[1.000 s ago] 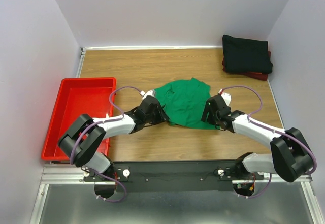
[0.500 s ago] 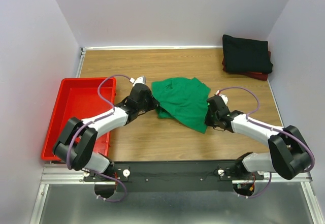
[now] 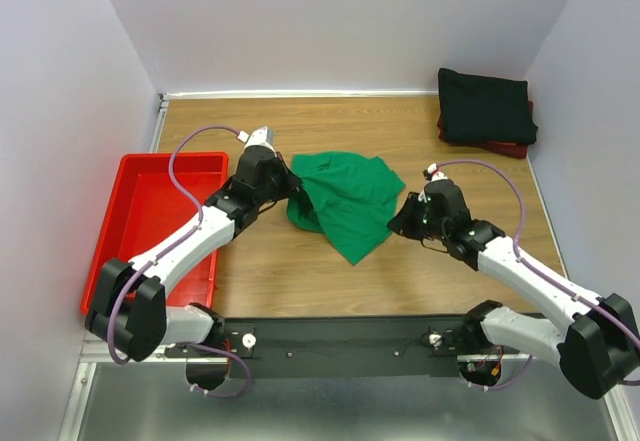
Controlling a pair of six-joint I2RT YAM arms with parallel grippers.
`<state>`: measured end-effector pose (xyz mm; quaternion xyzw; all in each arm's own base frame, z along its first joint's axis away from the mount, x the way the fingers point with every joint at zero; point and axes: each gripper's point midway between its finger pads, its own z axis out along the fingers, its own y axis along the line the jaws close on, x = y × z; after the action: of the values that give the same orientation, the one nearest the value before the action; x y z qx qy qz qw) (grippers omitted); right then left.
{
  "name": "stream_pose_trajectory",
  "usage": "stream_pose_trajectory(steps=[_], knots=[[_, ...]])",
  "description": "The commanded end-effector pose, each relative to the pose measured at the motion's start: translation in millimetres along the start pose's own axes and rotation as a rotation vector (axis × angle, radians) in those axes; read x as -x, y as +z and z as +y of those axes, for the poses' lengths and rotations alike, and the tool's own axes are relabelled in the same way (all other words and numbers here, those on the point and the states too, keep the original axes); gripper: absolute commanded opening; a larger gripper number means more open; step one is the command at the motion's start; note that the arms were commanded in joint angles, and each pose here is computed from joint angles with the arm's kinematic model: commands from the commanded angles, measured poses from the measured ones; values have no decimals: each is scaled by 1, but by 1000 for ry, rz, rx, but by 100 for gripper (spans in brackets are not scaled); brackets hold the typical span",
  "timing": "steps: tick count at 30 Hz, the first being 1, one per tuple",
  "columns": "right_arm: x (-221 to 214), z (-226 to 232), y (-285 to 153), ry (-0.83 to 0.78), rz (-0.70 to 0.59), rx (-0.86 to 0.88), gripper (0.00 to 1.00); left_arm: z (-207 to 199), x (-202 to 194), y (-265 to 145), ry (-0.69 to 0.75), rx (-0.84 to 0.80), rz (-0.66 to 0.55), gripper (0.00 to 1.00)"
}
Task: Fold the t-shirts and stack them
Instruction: Flatten the tshirt out
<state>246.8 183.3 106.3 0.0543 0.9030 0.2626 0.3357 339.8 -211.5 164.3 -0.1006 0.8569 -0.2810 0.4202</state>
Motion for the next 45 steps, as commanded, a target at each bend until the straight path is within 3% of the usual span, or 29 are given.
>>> stream_pose_trajectory(steps=[1, 3, 8, 13, 17, 25, 32, 45], knots=[[28, -17, -2, -34, -90, -153, 33, 14, 20, -16, 27, 55, -43, 0], [44, -19, 4, -36, -123, -203, 42, 19, 22, -19, 29, 62, -46, 0], [46, -5, 32, -59, -51, -173, 45, 10, 31, -23, 56, 20, -47, 0], [19, -6, 51, -117, 33, -136, 52, 3, 30, -22, 80, -10, -24, 0], [19, 28, 48, -213, -23, -97, 56, -2, 25, -20, 87, -48, -1, 0], [27, 130, 54, -452, -161, -1, 56, -21, 13, -14, 97, -130, 49, 0], [27, 175, 73, -536, -241, 8, 56, -35, 14, -14, 107, -159, 53, 0], [31, 163, 98, -495, -328, -142, 53, -48, 18, -18, 109, -196, 53, 0]])
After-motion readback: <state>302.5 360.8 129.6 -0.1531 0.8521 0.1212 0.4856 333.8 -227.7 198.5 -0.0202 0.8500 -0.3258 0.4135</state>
